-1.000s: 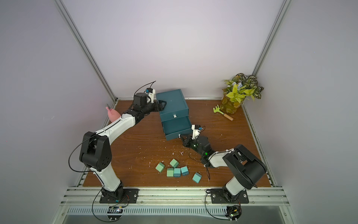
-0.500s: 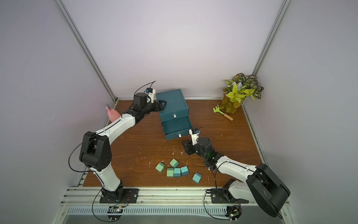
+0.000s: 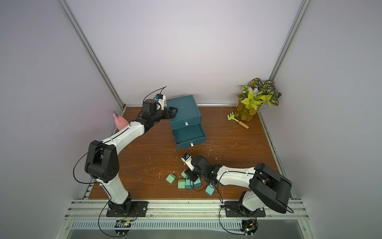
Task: Place the plugs into the drawer by color
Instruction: Pick up the plug from the center of the board.
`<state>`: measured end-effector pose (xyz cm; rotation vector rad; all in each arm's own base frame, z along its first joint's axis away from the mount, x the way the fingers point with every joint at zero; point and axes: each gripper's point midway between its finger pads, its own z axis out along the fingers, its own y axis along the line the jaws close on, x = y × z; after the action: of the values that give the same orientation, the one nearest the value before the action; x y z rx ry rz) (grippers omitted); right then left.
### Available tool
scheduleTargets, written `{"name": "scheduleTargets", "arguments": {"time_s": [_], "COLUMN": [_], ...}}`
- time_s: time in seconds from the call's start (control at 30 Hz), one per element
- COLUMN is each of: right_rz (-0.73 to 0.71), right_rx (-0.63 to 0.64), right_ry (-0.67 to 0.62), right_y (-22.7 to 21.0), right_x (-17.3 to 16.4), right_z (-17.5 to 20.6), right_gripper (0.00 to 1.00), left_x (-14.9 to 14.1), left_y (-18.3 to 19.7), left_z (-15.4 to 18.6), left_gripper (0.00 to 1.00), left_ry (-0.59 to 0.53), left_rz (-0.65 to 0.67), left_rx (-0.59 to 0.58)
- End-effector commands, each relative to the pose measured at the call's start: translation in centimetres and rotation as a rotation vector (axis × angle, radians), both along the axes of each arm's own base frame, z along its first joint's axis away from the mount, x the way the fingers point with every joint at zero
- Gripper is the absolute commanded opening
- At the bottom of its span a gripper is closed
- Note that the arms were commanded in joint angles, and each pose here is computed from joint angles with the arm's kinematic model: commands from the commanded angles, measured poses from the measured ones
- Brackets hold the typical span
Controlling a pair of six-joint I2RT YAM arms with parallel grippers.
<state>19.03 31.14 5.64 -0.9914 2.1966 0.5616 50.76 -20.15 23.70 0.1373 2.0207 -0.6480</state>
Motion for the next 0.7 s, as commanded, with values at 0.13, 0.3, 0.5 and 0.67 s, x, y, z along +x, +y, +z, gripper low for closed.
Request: {"name": "scheduleTargets", "arguments": {"time_s": [0.13, 0.3, 0.5, 0.67], "right_rz": [0.028, 0.03, 0.039, 0.036], "right_rx": [-0.044, -0.079, -0.112, -0.126], "right_ry": [-0.042, -0.038, -0.021, -0.014], "right_y": [0.9, 1.0, 1.4, 1.4], "right_x": [-0.2, -0.4, -0.4, -0.3], "right_z": [0.3, -0.7, -1.5, -2.0], "right_gripper": [0.59, 0.59, 0.59, 0.56], "left_x": [-0.4, -0.4, -0.4, -0.4], "left_y": [0.5, 0.5, 0.4, 0.4], "left_z": [-0.9, -0.9, -1.0, -0.9], "left_gripper": [0.82, 0.82, 0.82, 0.82], "left_ry": [0.024, 0.026, 0.026, 0.024], "left_rz": [0.009, 0.011, 0.01, 0.011], "left_rx": [0.016, 0.016, 0.019, 0.023]}}
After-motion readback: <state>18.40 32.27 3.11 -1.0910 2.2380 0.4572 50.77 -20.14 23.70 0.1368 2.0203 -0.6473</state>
